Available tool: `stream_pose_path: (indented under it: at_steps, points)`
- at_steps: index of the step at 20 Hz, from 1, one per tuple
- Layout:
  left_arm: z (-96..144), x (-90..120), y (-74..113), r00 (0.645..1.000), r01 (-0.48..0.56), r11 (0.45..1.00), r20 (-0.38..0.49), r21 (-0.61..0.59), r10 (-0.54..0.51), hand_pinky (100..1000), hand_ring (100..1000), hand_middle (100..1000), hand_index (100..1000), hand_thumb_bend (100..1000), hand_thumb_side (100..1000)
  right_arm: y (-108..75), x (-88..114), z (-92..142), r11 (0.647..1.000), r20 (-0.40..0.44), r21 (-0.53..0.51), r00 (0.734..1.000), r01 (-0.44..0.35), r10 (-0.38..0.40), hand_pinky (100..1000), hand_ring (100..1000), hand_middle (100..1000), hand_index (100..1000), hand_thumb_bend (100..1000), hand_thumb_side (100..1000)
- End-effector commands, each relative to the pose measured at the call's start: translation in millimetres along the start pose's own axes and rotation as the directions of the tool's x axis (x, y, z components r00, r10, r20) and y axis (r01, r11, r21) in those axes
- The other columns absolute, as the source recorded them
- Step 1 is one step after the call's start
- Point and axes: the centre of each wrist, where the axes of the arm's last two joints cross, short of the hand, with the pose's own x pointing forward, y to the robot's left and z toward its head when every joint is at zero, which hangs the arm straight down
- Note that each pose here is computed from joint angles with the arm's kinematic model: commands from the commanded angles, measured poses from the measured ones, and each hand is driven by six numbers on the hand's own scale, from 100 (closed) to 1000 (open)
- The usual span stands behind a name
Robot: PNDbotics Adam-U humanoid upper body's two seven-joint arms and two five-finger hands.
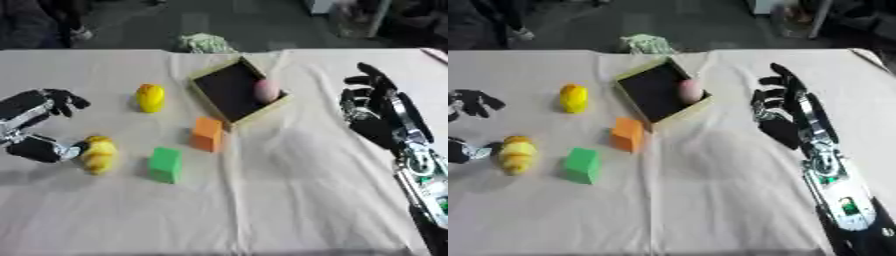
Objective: Pick up objects on the table and place them in the box.
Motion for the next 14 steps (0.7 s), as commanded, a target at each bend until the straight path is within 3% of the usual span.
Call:
stream_pose_path:
  at_steps: [1,7,14]
  points:
    - [-5,-2,5.8,0.999,0.038,0.998,-0.003,-0.048,-0.038,764,727,762,878,379,274,-6.7,4,-2,1.0,0.017,0.001,1.0,-0.01,0.01,663,711,761,971,100,274]
    - [-17,-1,1.4,0.998,0.064,0.99,-0.003,-0.126,-0.065,768,733,770,890,366,272,-6.0,4,-2,1.0,0.015,0.001,1.0,-0.007,0.007,663,711,761,972,100,275]
    - [-30,-2,-9.7,0.996,0.083,0.991,-0.033,-0.108,-0.087,775,740,788,909,356,259,-5.3,3,-2,1.0,0.012,0.001,1.0,-0.001,0.001,663,709,760,971,100,277]
